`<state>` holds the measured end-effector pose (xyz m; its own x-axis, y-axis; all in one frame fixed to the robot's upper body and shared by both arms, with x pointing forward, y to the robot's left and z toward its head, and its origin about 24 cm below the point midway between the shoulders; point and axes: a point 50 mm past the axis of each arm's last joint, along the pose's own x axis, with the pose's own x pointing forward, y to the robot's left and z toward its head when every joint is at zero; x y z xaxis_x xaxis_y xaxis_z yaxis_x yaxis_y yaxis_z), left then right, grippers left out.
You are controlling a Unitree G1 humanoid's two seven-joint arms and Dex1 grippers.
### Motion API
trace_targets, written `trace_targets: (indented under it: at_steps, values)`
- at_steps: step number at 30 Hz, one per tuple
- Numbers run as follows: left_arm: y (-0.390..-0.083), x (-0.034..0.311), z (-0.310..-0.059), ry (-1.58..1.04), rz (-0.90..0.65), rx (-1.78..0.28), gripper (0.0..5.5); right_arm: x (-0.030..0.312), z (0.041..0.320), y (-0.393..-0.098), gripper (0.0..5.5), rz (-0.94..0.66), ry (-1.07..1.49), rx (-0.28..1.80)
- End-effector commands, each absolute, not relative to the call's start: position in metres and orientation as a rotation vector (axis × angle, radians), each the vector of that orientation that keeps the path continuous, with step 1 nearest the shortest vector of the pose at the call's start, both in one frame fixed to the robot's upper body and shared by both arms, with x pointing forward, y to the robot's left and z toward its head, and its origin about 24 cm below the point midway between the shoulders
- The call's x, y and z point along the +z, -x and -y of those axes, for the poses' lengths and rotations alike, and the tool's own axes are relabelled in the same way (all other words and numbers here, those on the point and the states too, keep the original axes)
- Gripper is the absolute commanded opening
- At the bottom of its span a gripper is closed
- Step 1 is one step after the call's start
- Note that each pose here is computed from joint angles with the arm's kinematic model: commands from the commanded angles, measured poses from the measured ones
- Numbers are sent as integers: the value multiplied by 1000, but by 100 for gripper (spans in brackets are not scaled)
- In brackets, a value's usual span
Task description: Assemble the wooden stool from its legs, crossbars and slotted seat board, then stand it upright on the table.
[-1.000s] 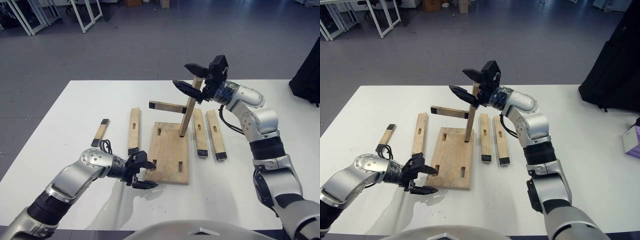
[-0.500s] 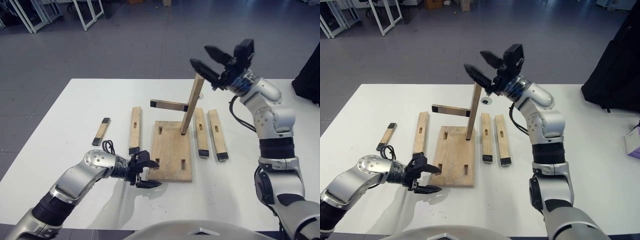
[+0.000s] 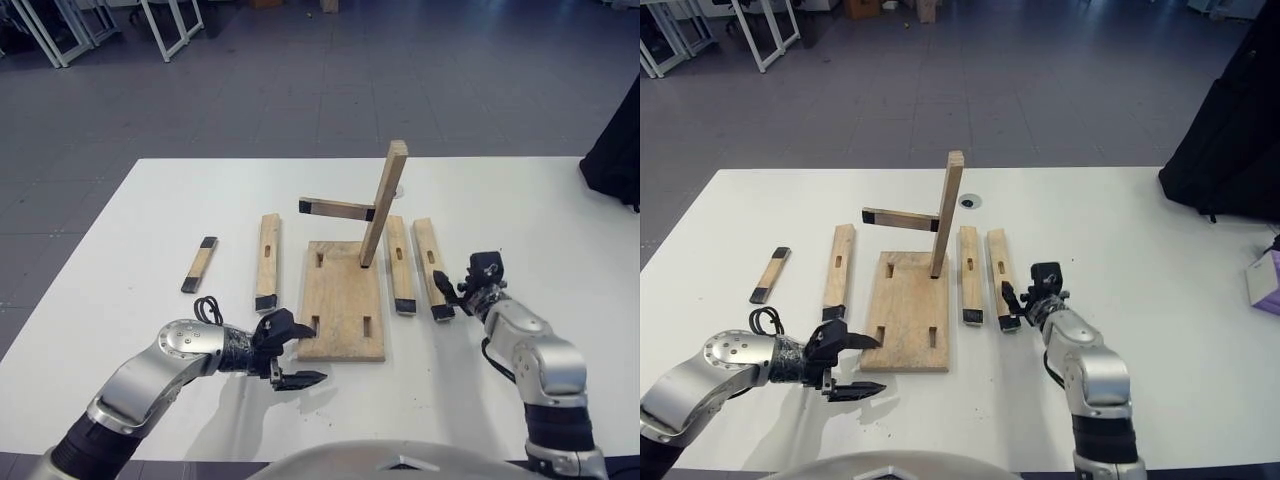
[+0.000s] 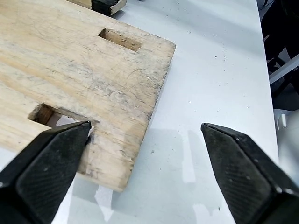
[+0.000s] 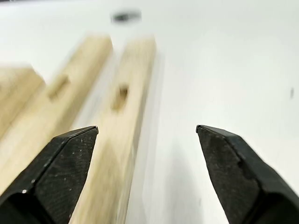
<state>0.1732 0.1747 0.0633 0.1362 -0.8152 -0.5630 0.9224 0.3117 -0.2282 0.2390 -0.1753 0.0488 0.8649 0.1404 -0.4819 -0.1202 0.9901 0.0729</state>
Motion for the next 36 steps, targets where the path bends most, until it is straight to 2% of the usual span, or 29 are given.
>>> trace_targets:
  at_steps: [1, 9, 15, 19, 22, 26, 29, 31, 36]
  values:
    - [-175, 68, -182, -240, -691, -1216, 434, 51, 160, -234, 387, -543, -86, 142]
    - [-184, 95, -183, -292, -556, -1194, 434, 37, 161, -228, 387, -664, -78, 129]
    - [-178, 105, -189, -351, -512, -1207, 439, 30, 164, -223, 283, -713, -100, 136]
    - [-176, 114, -189, -284, -424, -1231, 439, 35, 169, -230, 218, -648, -157, 131]
    - [-182, 114, -195, -158, -375, -1156, 439, 67, 175, -254, 207, -382, -219, 184]
    - [-193, 120, -196, 139, -224, -1112, 439, 131, 184, -282, 201, 46, -544, 329]
    - [-194, 122, -189, 359, -213, -1180, 439, 179, 165, -269, 201, 246, -764, 752]
    - [-194, 126, -187, 466, -217, -1224, 439, 183, 150, -251, 201, 226, -715, 974]
    - [-198, 142, -191, 667, -189, -1278, 439, 144, 119, -219, 201, -36, -570, 1242]
